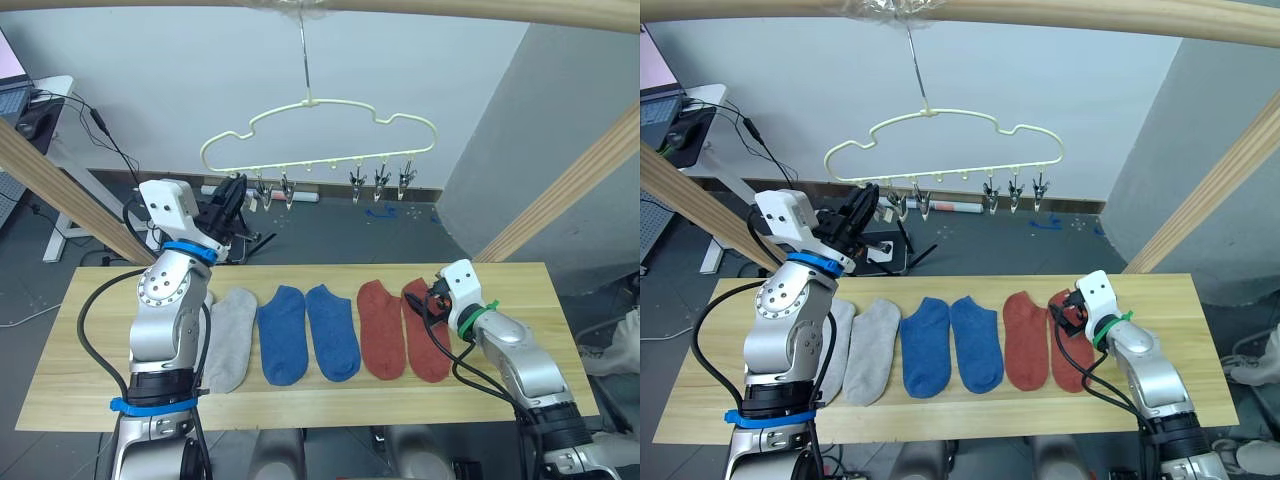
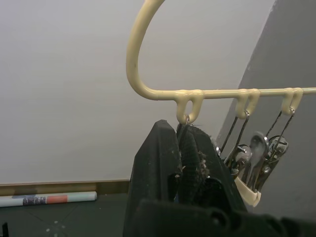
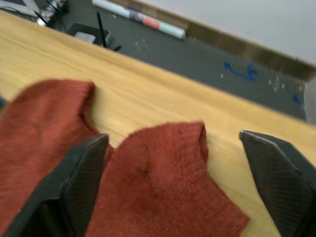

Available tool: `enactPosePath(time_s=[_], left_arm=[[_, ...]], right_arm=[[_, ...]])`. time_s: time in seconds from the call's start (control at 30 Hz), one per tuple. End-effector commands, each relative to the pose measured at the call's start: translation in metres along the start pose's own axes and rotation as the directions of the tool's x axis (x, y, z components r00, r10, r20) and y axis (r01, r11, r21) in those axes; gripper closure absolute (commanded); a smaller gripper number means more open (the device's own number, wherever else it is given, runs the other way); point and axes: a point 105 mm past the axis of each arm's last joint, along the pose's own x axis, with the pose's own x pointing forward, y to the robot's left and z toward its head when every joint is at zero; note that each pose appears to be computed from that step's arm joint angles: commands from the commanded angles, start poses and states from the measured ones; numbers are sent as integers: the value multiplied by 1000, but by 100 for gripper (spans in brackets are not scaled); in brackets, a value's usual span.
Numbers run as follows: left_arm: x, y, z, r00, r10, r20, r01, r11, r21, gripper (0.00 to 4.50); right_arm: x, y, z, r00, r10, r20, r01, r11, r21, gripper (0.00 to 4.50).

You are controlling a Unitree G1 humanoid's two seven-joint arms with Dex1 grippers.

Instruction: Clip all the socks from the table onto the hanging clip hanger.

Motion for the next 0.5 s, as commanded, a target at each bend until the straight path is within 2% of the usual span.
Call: enactPosePath(time_s=[0.03,0.2,0.33,0.5], left_arm=[[-4,2,9,1000,-6,17,6,1000,19,450],[-7,5,6,1000,-9,-6,9,1000,16,450],[-9,6,4,1000,-17,-19,18,1000,8,450],[-11,4,5,996,-74,-49,72,997,-37,450]], right_arm=[[-1,-7,-4,1000,-31,-2,31,999,14,123],[0,-2,-7,1000,-15,-14,16,1000,14,300],[0,4,2,1000,11,11,-11,1000,-25,444],[-8,17,44,987,128,102,-111,981,-158,448]])
